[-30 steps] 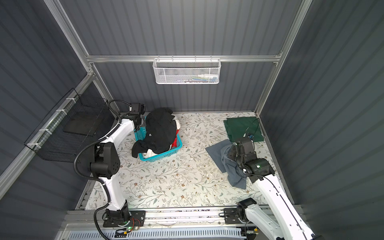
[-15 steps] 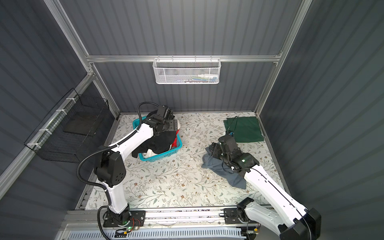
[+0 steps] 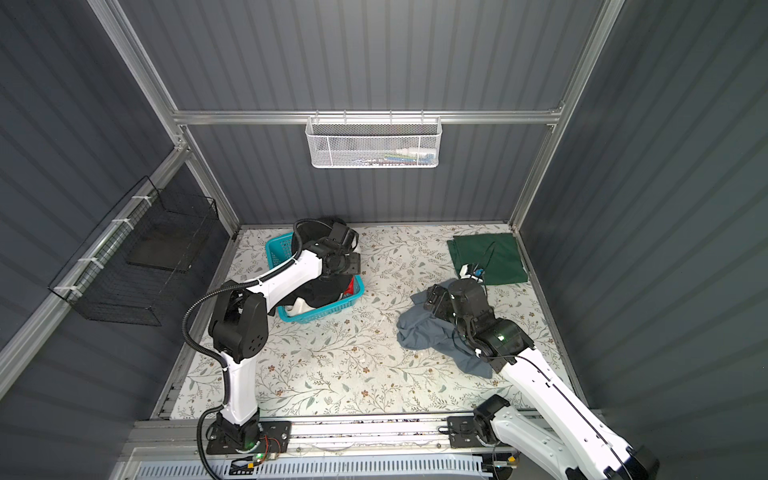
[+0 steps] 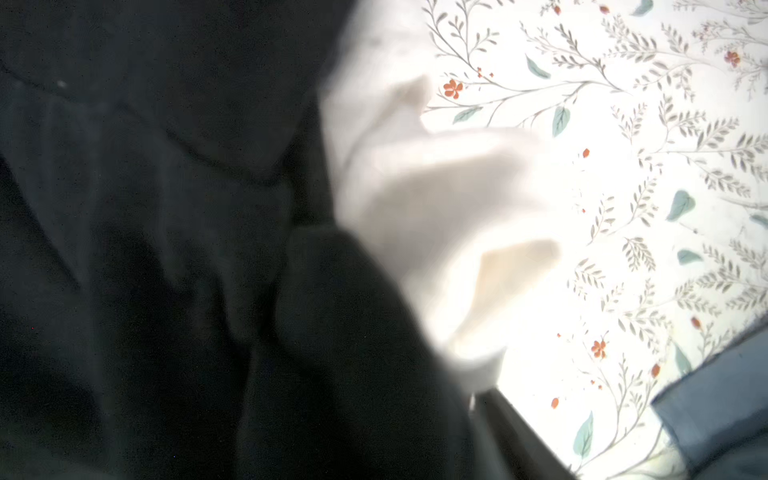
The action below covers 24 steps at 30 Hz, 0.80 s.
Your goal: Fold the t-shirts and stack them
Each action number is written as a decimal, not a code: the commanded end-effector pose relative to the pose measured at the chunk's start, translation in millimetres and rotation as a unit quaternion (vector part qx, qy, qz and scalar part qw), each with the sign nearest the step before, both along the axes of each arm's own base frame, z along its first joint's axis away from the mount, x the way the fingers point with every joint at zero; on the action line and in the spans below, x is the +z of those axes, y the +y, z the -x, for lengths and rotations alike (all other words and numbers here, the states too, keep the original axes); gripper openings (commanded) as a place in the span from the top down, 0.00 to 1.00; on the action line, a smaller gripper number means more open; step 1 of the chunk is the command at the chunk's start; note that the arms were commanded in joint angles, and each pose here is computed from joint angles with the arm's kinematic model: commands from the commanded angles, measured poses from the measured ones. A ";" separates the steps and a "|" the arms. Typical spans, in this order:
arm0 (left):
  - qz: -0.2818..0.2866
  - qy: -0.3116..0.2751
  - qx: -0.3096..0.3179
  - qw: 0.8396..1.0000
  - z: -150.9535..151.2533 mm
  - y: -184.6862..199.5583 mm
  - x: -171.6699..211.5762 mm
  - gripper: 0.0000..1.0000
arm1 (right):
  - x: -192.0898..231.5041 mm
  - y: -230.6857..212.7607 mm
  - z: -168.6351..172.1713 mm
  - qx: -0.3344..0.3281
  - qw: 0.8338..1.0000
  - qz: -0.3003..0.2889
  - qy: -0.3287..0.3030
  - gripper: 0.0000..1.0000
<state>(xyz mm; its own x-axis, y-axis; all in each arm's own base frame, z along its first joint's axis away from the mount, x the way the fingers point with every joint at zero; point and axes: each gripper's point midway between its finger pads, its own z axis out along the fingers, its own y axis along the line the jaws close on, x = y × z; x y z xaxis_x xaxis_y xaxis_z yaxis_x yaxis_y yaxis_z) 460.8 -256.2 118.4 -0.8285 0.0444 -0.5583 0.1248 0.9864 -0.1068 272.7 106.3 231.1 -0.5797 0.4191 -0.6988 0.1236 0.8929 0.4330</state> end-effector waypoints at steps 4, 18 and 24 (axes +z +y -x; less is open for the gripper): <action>-0.060 0.059 -0.015 0.996 27.9 17.0 -29.1 0.53 | -4.6 -7.9 0.9 -0.015 1.000 0.017 0.003 0.05; -0.174 0.062 0.010 0.983 30.0 118.5 -35.0 0.59 | -14.9 0.6 -3.6 -0.003 1.000 0.014 0.017 0.04; -0.222 0.068 0.073 0.970 15.3 176.1 -39.8 0.58 | -22.0 0.2 -4.0 -0.002 1.000 0.019 0.022 0.04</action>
<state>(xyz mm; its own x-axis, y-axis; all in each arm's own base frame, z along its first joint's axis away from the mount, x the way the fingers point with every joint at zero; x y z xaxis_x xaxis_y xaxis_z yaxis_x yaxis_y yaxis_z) 460.7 -125.3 107.0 -0.8463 0.1171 -0.5197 0.0282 0.9840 0.1758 276.5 106.5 214.8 -0.6024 0.4031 -0.6889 0.1462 0.9042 0.4013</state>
